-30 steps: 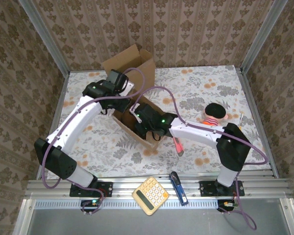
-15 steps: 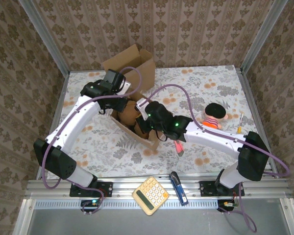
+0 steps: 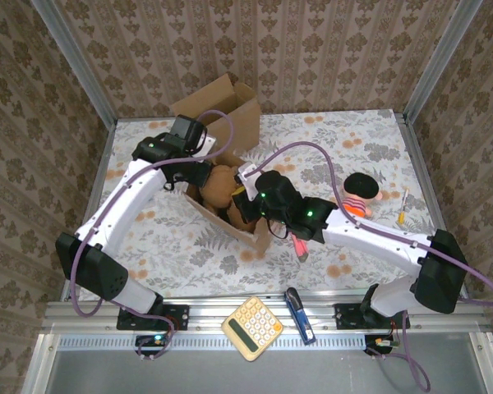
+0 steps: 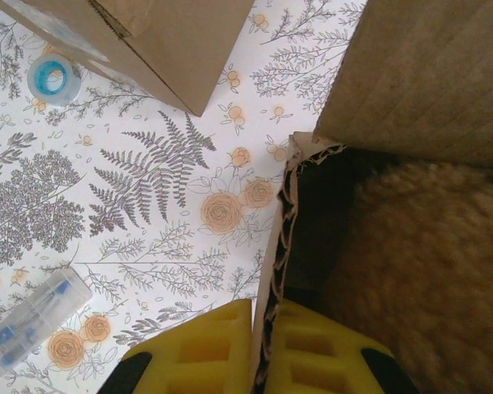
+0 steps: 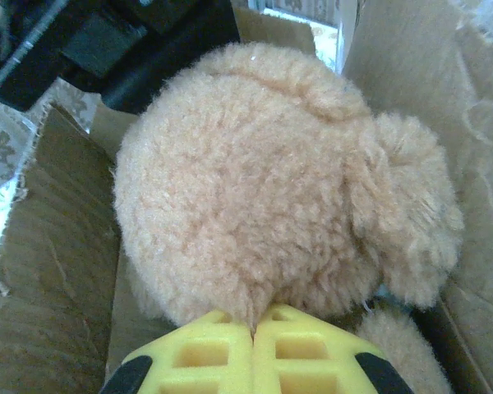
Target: Unpack the express box
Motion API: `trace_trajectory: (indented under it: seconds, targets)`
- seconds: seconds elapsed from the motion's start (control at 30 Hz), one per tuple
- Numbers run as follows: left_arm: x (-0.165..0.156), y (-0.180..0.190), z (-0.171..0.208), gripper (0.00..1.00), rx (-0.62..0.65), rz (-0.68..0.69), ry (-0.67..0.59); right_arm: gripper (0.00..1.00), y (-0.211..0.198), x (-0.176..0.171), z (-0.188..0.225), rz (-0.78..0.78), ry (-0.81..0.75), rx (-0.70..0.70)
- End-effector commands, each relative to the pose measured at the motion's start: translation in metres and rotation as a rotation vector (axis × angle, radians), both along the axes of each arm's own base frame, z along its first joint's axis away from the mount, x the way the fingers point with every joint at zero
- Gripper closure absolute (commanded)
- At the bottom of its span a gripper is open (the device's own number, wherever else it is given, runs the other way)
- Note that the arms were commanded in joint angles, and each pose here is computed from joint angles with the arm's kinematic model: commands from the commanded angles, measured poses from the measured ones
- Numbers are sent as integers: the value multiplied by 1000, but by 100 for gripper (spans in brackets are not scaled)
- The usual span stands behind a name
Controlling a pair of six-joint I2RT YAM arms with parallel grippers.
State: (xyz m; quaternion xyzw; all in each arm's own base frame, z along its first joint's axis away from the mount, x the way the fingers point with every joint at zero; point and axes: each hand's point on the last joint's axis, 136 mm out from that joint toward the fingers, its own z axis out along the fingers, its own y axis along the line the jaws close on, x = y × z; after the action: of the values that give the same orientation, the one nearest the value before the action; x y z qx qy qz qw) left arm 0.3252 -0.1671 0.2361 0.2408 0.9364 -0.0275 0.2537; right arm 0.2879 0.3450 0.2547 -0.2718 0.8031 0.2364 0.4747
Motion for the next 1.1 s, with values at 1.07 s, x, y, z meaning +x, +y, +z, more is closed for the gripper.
trace_trajectory:
  seconds: [1.07]
  targets:
    - [5, 84, -38, 100, 87, 419, 161, 100, -89, 0, 149, -284, -261, 423]
